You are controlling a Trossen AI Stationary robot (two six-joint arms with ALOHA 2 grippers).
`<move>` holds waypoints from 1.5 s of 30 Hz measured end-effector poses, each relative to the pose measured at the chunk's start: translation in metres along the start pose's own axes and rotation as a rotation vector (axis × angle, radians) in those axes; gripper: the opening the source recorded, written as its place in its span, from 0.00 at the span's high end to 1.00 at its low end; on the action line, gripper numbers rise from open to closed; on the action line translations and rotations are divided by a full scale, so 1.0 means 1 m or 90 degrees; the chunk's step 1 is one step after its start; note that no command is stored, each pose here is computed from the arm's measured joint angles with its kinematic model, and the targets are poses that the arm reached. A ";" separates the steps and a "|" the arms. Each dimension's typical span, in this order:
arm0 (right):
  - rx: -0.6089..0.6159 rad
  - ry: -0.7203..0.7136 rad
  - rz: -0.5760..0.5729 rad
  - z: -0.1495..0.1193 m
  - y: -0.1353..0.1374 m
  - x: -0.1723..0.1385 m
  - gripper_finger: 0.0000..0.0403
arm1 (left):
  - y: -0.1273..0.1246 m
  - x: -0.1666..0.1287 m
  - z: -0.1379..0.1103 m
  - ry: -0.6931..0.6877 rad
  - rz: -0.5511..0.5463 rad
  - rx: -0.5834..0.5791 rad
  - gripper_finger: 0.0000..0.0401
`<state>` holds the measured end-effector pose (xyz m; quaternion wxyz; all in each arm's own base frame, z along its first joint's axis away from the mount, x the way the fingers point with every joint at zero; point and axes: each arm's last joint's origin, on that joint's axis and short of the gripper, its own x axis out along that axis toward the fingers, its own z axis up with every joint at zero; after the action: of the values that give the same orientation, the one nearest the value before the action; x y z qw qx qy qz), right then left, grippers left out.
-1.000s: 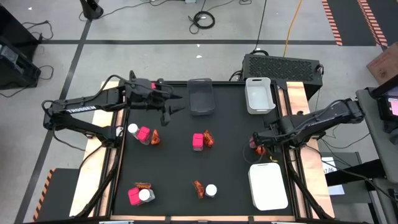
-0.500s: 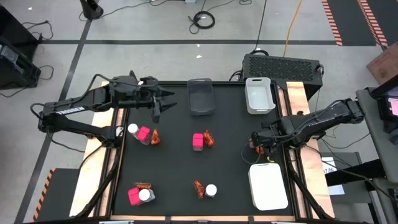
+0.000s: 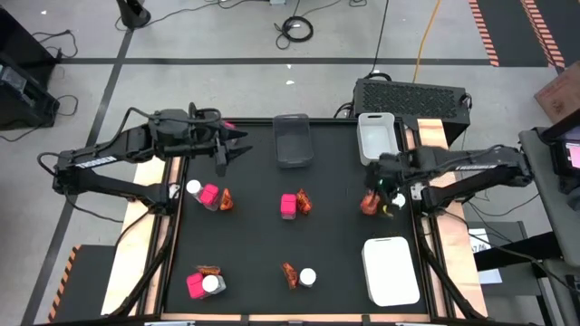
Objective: Sort spices by type
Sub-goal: Put the orange seasoning pack into the top white bin
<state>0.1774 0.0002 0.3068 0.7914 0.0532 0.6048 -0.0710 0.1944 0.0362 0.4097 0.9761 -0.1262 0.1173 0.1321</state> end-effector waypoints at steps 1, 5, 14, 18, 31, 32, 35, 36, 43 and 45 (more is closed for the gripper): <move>0.005 -0.010 -0.001 0.002 -0.004 -0.010 1.00 | 0.000 0.000 -0.001 0.005 0.001 -0.008 0.42; 0.016 -0.057 -0.037 0.009 -0.026 -0.056 1.00 | 0.001 -0.002 -0.004 0.028 0.008 -0.024 0.42; -0.045 0.038 -0.173 0.045 -0.088 -0.076 1.00 | 0.002 -0.016 -0.004 0.023 0.007 -0.025 0.42; -0.060 0.122 -0.174 0.058 -0.121 -0.052 1.00 | 0.002 -0.021 -0.003 0.013 0.008 -0.038 0.42; 0.008 0.115 -0.172 0.060 -0.190 -0.027 1.00 | 0.003 -0.028 -0.002 0.002 0.006 -0.091 0.42; 0.005 0.122 -0.171 0.060 -0.192 -0.024 1.00 | 0.003 -0.029 -0.002 0.001 0.006 -0.086 0.42; 0.002 0.151 -0.157 0.059 -0.197 -0.017 1.00 | 0.003 -0.033 -0.001 -0.007 0.012 -0.061 0.42; 0.007 0.151 -0.152 0.059 -0.199 -0.015 1.00 | 0.003 -0.033 -0.001 -0.010 0.014 -0.055 0.42; 0.039 0.157 -0.125 0.042 -0.213 0.020 1.00 | 0.004 -0.033 0.000 -0.017 0.028 -0.032 0.42; 0.034 0.164 -0.113 0.034 -0.213 0.033 1.00 | 0.004 -0.033 0.000 -0.017 0.029 -0.041 0.42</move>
<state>0.1805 -0.2166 0.2838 0.6963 0.0288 0.7014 -0.1495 0.1624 0.0321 0.4176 0.9698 -0.1535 0.1029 0.1593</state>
